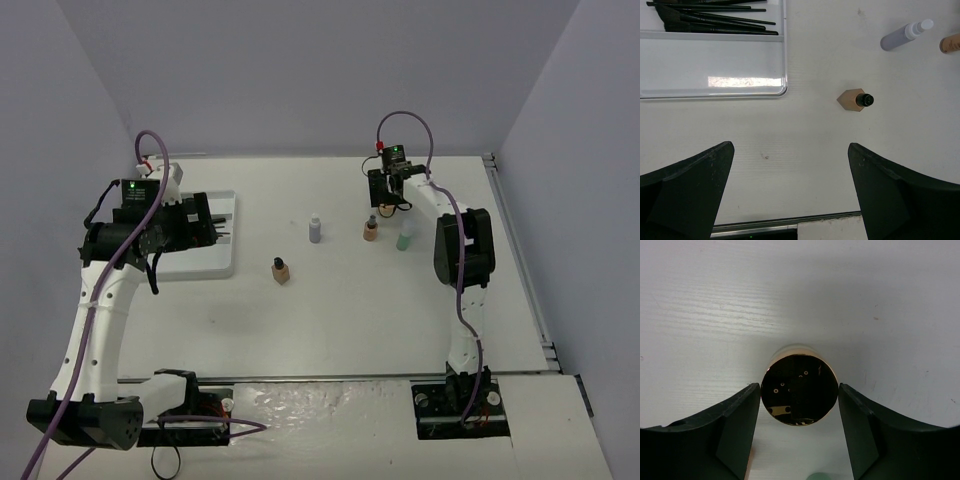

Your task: Organize the makeup

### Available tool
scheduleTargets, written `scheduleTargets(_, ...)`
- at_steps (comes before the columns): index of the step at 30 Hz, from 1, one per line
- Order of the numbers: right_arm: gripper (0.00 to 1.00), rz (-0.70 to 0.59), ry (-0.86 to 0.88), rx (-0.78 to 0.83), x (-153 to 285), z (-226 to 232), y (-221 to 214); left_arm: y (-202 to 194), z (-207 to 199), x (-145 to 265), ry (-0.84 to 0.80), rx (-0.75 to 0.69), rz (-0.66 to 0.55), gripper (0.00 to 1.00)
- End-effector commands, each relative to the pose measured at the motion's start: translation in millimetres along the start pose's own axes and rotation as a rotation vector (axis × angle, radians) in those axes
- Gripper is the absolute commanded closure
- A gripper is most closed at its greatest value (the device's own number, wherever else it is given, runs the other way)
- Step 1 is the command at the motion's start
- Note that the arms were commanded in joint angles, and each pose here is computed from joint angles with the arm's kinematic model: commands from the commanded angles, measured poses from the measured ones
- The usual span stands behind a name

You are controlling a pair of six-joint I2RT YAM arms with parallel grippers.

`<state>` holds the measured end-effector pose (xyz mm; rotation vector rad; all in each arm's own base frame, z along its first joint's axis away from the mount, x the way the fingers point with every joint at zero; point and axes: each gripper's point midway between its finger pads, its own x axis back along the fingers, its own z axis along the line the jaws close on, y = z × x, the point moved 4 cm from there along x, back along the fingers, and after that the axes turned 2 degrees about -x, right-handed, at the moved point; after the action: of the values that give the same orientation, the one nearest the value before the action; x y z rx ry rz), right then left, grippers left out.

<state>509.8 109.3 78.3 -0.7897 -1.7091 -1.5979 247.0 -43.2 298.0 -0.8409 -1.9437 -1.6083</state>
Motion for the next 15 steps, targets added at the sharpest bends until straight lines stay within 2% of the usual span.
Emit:
scheduleTargets(1, 0.46, -0.063, -0.005, -0.009, 6.1, -7.4, 22.8, 13.3, -7.3, 3.7, -0.027, -0.003, -0.055, 0.03)
scheduleTargets(5, 0.63, -0.062, -0.007, -0.004, 5.3, -10.5, 22.8, 13.7, -7.7, 4.4, -0.029, -0.006, -0.058, 0.03)
scheduleTargets(10, 0.98, -0.112, 0.009, 0.020, 20.3, -9.3, 39.9, 14.4, -8.3, 3.6, -0.032, -0.006, -0.056, 0.03)
scheduleTargets(15, 1.00, -0.217, 0.028, 0.091, 57.7, -1.3, 68.4, 18.0, -9.0, 3.9, -0.033, -0.009, -0.063, 0.03)
